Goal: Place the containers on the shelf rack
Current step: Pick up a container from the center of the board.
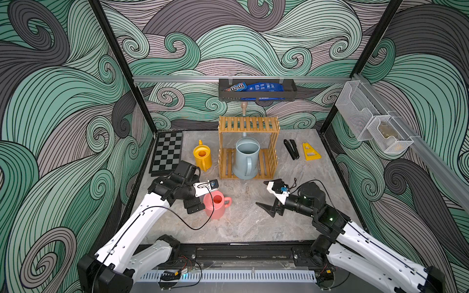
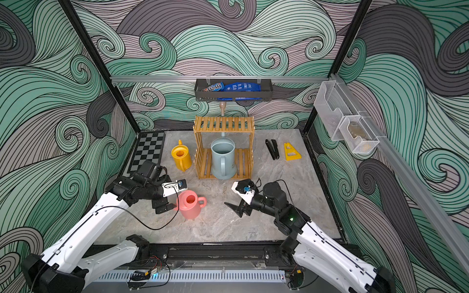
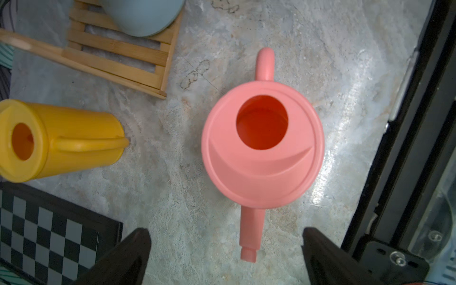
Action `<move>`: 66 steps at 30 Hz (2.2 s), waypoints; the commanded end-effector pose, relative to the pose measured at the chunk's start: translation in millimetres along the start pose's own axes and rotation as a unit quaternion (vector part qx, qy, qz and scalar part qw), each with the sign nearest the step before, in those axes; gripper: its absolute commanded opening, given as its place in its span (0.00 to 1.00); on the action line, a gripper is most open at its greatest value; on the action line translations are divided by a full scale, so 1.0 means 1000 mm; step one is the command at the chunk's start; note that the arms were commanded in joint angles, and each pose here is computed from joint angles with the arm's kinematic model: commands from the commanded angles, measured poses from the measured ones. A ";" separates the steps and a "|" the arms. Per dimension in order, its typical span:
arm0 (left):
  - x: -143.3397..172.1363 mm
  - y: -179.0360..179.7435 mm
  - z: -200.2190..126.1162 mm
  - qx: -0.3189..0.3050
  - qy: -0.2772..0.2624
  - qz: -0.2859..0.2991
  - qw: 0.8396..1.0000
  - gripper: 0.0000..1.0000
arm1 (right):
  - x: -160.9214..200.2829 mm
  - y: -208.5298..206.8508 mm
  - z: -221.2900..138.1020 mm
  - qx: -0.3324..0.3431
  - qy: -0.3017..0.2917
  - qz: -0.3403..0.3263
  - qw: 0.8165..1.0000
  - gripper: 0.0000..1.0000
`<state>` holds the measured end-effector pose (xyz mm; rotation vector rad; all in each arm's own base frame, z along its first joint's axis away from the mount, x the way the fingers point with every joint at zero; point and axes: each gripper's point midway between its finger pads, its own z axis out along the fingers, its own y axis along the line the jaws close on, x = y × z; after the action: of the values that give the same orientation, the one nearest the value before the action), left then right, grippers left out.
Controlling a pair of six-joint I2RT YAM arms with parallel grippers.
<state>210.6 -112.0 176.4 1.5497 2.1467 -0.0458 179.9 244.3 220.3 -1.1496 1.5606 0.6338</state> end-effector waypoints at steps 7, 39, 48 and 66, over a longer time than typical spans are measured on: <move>-0.026 0.040 -0.038 -0.049 -0.103 -0.217 0.969 0.99 | -0.016 0.029 0.018 -0.089 -0.044 -0.057 0.993 0.89; -0.010 0.089 -0.040 -0.129 -0.135 -0.369 0.911 0.99 | 0.035 0.043 0.130 -0.193 0.042 -0.068 0.978 0.78; -0.014 0.088 -0.041 -0.121 -0.139 -0.371 0.910 0.99 | 0.055 0.051 0.160 -0.233 0.078 -0.056 0.968 0.67; -0.011 0.089 -0.043 -0.131 -0.135 -0.368 0.911 0.99 | 0.073 0.070 0.169 -0.247 0.128 -0.050 0.959 0.29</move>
<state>276.5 -77.6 233.3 0.5016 2.2887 -0.2001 192.0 389.9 87.9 -1.7284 1.5779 0.8697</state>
